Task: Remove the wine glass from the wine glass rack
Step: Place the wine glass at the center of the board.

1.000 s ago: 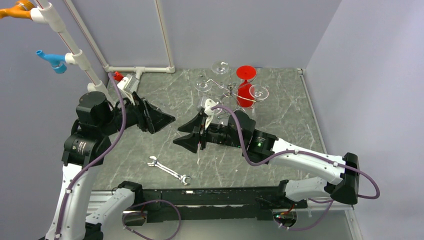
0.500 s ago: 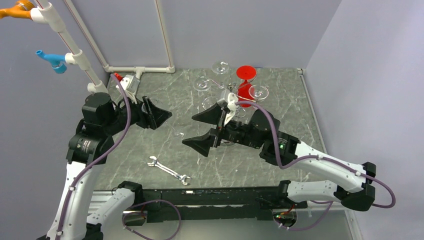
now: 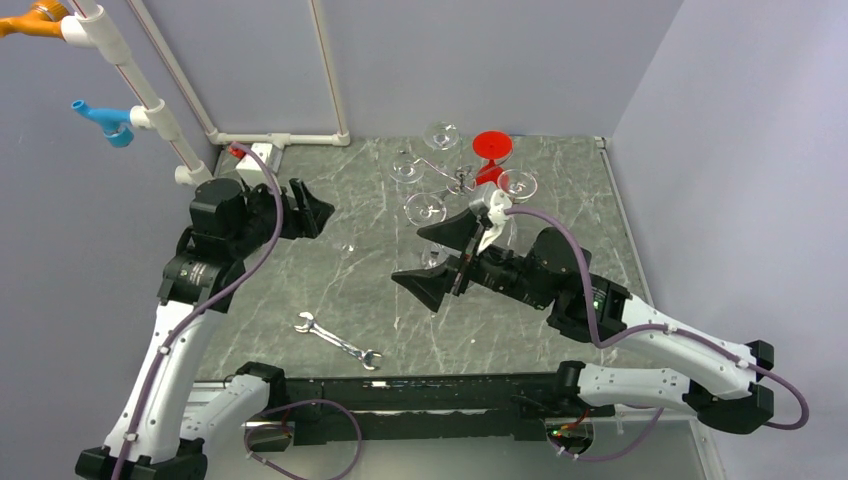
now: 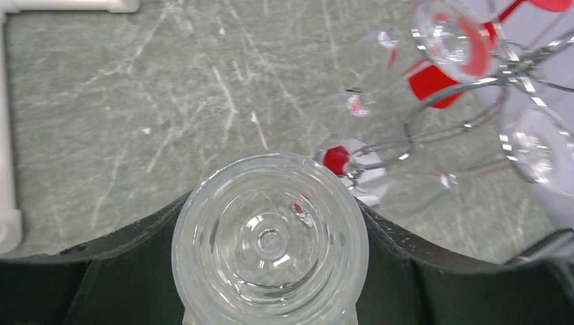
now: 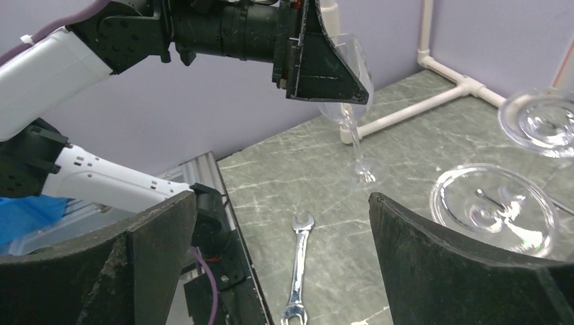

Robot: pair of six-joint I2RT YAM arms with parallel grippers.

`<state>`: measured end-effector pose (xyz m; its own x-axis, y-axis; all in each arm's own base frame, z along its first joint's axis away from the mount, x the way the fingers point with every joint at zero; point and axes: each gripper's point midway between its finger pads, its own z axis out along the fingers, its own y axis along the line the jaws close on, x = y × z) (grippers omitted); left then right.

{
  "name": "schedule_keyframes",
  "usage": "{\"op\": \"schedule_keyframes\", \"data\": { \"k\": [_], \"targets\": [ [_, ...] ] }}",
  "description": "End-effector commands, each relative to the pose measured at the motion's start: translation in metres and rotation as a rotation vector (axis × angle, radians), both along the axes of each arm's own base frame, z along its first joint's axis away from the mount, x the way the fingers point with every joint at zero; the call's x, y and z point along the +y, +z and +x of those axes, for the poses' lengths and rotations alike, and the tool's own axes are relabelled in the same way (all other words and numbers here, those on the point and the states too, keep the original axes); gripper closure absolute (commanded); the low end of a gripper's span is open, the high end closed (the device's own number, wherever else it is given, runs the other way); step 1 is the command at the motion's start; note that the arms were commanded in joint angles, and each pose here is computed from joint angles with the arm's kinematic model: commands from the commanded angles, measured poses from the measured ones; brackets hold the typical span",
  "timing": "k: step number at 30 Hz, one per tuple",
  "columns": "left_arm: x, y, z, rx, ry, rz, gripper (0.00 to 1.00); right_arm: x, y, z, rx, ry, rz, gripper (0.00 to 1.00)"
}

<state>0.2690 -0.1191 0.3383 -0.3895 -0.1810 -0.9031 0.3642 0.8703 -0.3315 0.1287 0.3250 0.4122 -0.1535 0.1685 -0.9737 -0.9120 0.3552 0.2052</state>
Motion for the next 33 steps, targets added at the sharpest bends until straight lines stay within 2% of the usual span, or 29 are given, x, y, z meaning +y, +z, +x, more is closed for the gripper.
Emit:
{"op": "schedule_keyframes", "data": {
  "k": [1, 7, 19, 26, 33],
  "targets": [
    [0.02, 0.021, 0.025, -0.174, 0.12, 0.048, 1.0, -0.013, 0.001, 0.007, -0.014, -0.072, 0.03, 0.0],
    [0.039, 0.011, 0.042, -0.227, 0.23, 0.096, 1.0, -0.016, -0.008, 0.015, -0.011, -0.114, 0.015, 0.0],
    [0.048, 0.004, 0.082, -0.276, 0.323, 0.151, 1.0, -0.029, -0.013, 0.018, 0.014, -0.165, 0.025, 0.0],
    [0.051, -0.006, 0.112, -0.247, 0.39, 0.139, 1.0, -0.033, -0.015, 0.019, 0.033, -0.18, 0.036, 0.0],
    [0.056, -0.017, 0.138, -0.278, 0.464, 0.118, 1.0, -0.031, -0.019, 0.02, 0.044, -0.182, 0.039, 0.0]
  ]
}}
